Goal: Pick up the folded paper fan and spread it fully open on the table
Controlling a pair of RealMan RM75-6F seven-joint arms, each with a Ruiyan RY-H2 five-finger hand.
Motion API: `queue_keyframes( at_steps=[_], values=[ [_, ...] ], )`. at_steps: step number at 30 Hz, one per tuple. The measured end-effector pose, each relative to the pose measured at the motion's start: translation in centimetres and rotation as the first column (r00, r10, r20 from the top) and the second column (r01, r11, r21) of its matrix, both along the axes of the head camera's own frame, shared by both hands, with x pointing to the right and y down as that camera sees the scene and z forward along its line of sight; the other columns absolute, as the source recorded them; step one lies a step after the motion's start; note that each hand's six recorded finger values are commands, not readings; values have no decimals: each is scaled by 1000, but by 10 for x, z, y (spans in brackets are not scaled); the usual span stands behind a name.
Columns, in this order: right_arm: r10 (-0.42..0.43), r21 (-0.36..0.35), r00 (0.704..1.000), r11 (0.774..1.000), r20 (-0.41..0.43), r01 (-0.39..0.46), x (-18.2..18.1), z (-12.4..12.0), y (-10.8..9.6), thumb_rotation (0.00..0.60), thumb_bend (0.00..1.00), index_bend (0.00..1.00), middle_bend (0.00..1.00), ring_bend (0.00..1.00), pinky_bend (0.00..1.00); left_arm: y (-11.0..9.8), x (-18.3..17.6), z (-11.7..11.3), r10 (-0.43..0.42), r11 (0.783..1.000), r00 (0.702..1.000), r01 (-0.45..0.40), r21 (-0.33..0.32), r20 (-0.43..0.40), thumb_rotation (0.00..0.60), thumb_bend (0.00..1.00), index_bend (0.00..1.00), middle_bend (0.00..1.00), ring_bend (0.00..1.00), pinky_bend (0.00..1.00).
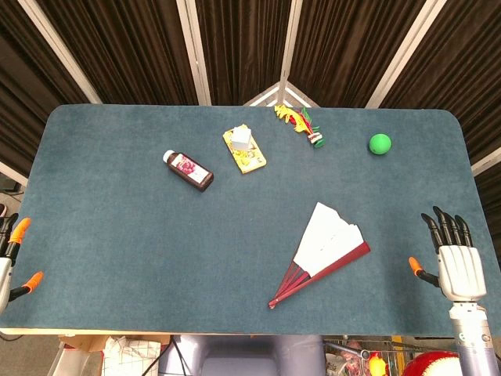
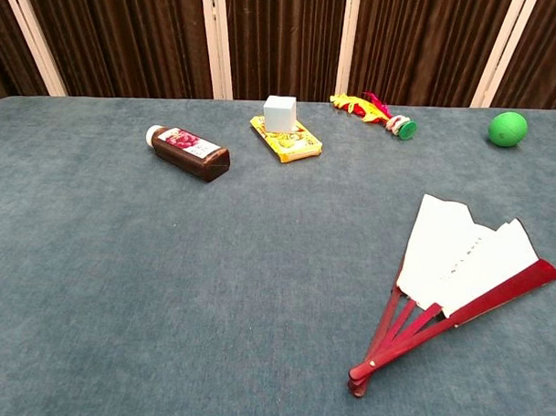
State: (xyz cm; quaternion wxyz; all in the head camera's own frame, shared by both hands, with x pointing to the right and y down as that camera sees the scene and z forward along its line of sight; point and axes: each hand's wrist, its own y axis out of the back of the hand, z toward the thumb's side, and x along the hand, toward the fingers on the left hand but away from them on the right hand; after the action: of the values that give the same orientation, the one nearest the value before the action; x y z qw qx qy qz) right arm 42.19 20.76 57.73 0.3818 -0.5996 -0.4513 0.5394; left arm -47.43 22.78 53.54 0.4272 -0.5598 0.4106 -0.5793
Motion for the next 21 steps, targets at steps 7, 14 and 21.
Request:
queue_keyframes(
  at_steps=[7,14,21],
  values=[
    [-3,-11,1000,1000,-12,3,1,1,2,600,266,134,54,81,45,0,4,-2,5,1000,1000,-4,10,-12,600,71,0,0,0,0],
    [11,-11,1000,1000,11,-11,4,-2,5,600,267,153,53,80,45,0,11,1,32,1000,999,-31,3,-10,600,71,0,0,0,0],
    [-3,-16,1000,1000,13,4,0,-3,7,600,267,163,54,80,45,2,10,1,33,999,999,-33,0,-6,600,71,0,0,0,0]
  ],
)
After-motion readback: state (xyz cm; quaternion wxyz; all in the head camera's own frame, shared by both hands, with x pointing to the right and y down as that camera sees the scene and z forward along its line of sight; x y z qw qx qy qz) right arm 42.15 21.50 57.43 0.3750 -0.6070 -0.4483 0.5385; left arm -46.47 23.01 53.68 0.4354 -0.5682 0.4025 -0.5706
